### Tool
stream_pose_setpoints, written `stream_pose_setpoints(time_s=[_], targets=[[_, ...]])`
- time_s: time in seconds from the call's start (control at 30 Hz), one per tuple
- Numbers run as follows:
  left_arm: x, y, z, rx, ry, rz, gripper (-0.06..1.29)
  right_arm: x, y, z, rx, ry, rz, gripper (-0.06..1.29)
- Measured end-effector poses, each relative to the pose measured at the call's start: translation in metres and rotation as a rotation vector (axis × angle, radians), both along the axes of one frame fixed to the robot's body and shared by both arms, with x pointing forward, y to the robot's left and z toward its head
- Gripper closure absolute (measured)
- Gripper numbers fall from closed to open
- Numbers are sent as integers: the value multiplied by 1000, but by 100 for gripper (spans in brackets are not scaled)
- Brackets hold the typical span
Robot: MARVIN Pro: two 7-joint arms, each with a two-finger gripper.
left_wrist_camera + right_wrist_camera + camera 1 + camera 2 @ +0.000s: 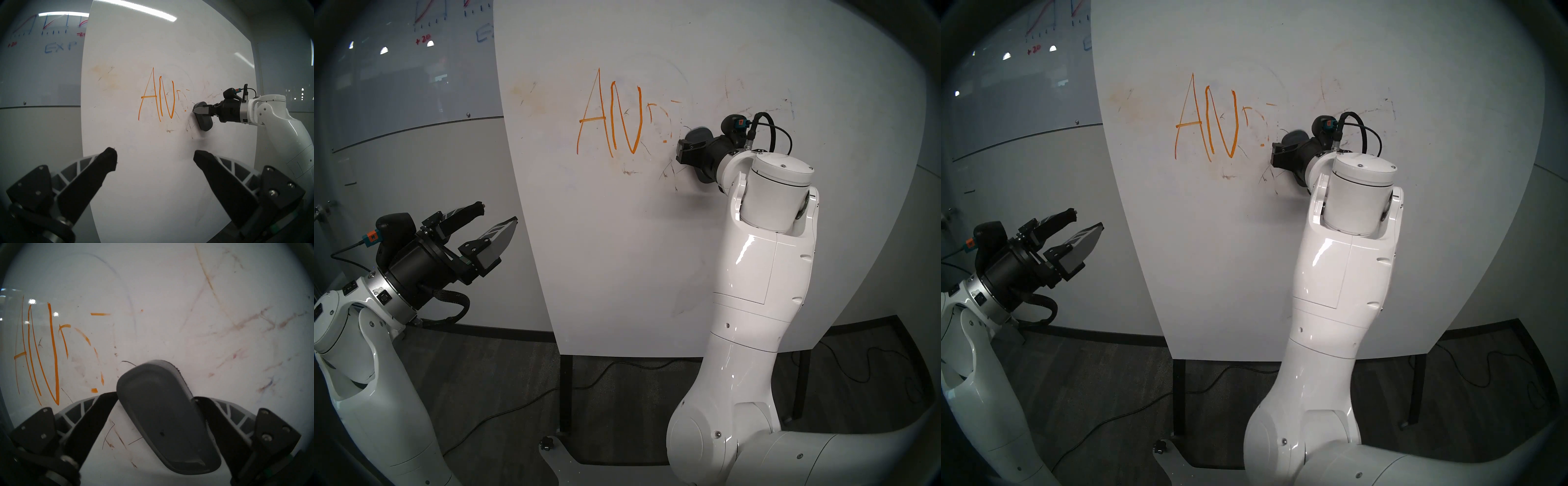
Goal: Erase all marks on the whiteboard with the eraser
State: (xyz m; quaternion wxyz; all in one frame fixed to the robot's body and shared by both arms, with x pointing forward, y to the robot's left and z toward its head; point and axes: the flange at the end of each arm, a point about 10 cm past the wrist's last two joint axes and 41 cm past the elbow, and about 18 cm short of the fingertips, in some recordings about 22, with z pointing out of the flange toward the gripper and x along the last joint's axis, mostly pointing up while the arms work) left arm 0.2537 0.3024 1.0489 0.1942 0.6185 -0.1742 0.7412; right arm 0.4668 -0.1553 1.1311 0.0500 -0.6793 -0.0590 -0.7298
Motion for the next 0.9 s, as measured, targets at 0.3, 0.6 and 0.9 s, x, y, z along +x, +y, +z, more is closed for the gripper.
stream_pose_setpoints(time_s=[0.3,0.6,0.9], targets=[[0,0,0,0,0,0,-2,-1,0,-3,-34,-37,-4,6],[0,0,0,0,0,0,-2,-2,0,-6,-53,-67,13,6],[0,0,0,0,0,0,-2,-3,1,-5,-77,-84,40,6]])
